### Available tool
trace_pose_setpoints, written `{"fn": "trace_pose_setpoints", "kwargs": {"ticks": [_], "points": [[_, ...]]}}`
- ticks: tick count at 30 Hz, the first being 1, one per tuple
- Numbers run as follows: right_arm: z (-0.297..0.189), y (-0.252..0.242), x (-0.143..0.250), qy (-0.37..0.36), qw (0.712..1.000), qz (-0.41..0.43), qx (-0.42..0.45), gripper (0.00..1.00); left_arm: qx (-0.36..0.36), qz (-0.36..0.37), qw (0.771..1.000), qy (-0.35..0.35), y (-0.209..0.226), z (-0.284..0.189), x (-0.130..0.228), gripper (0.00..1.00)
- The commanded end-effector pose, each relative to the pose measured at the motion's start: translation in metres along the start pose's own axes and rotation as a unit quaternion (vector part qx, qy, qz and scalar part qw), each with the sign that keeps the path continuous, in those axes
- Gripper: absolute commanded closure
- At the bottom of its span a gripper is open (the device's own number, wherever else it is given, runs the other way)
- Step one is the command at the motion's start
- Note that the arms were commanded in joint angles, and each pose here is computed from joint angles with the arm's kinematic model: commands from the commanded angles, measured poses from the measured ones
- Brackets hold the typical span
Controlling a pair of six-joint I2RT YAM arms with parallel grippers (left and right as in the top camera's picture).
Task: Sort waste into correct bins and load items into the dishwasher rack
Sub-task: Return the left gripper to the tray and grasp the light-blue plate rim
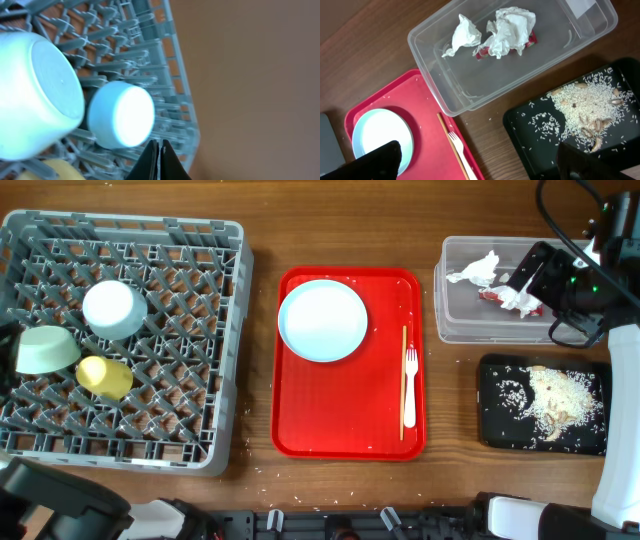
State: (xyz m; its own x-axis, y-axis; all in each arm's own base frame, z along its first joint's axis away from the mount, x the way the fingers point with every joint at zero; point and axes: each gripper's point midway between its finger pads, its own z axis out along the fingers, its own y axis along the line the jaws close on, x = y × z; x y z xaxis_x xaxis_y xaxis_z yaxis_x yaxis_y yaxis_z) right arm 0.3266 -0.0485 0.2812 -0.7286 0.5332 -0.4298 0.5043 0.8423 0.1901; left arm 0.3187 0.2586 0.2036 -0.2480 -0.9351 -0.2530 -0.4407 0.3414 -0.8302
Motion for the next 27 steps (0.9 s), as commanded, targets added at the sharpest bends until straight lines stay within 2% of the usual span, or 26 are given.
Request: {"fn": "trace_pose_setpoints", "kwargs": {"ticks": [1, 4, 14, 18, 20, 22, 24, 27], "points": [[0.002, -0.001, -0.003, -0.001, 1.0, -0.008, 0.005, 0.0, -0.151, 0.127, 0.979, -0.041, 0.027, 0.013, -0.009, 0.96], [0.002, -0.001, -0.003, -0.001, 1.0, -0.008, 0.005, 0.0, -0.165, 0.146, 0.974, -0.046, 0.027, 0.023, -0.01, 0.96], [0.002, -0.001, -0.003, -0.001, 1.0, -0.008, 0.005, 0.0, -0.194, 0.093, 0.976, 0.025, 0.088, 0.062, 0.006, 0.96], [0.002, -0.001, -0.003, -0.001, 1.0, -0.008, 0.005, 0.0, -0.199, 0.083, 0.976, 0.017, 0.09, 0.051, 0.003, 0.96], [0.002, -0.001, -0.003, -0.001, 1.0, -0.008, 0.005, 0.0, -0.2, 0.065, 0.978, -0.001, 0.088, 0.031, -0.004, 0.96], [0.002, -0.001, -0.003, -0.001, 1.0, -0.008, 0.005, 0.0, -0.168, 0.041, 0.985, -0.025, 0.067, 0.013, -0.01, 0.96], [0.002, -0.001, -0.003, -0.001, 1.0, -0.008, 0.005, 0.0, -0.09, -0.024, 0.995, -0.045, 0.021, -0.005, -0.008, 0.96], [0.002, -0.001, -0.003, -0.001, 1.0, -0.008, 0.005, 0.0, 0.047, -0.005, 0.999, 0.017, -0.047, -0.013, 0.022, 0.96]]}}
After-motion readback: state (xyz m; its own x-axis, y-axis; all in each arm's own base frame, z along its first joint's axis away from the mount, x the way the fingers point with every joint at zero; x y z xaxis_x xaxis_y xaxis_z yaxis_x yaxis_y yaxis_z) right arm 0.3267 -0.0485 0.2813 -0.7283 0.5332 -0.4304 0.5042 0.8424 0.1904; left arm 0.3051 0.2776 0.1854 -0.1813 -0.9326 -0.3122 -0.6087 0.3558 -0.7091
